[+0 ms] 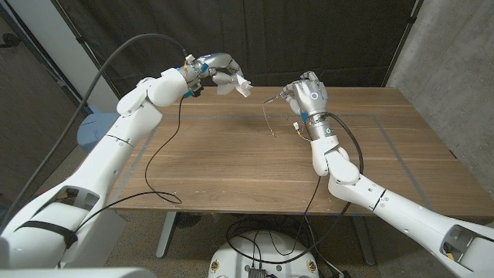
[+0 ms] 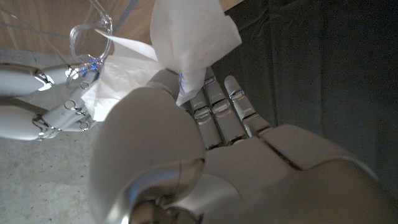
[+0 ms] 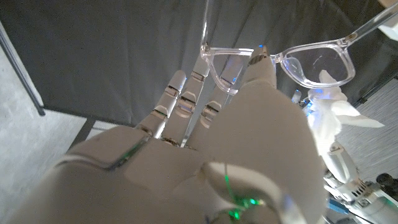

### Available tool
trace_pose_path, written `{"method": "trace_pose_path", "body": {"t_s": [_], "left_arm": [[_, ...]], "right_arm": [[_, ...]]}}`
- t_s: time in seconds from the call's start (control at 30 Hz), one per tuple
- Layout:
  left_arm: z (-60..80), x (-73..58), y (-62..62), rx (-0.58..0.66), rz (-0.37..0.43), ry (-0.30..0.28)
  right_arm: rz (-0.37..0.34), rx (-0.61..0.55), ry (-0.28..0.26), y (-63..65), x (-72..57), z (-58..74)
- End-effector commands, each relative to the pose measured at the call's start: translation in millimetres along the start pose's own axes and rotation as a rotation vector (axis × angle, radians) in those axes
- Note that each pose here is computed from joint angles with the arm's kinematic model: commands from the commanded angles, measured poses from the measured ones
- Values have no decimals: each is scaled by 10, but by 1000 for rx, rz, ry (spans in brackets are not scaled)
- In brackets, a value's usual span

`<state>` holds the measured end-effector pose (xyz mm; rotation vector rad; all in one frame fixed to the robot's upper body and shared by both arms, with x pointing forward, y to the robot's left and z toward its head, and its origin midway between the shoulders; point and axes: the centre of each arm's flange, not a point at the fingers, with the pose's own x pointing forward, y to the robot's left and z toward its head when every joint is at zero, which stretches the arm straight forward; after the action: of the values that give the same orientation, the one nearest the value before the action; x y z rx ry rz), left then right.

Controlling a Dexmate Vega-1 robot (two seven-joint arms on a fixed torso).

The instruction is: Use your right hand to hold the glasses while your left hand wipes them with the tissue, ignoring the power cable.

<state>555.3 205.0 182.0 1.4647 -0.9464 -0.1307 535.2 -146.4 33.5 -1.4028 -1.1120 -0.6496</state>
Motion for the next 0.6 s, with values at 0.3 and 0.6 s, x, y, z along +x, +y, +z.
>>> {"method": "trace_pose_path", "body": {"t_s": [0.3, 0.6], "left_arm": [[27, 163, -219, 248, -413, 91], [43, 226, -456, 281, -526, 101]], "right_arm": [[509, 108, 28, -42, 152, -102], [657, 121, 21, 49, 143, -131]]}}
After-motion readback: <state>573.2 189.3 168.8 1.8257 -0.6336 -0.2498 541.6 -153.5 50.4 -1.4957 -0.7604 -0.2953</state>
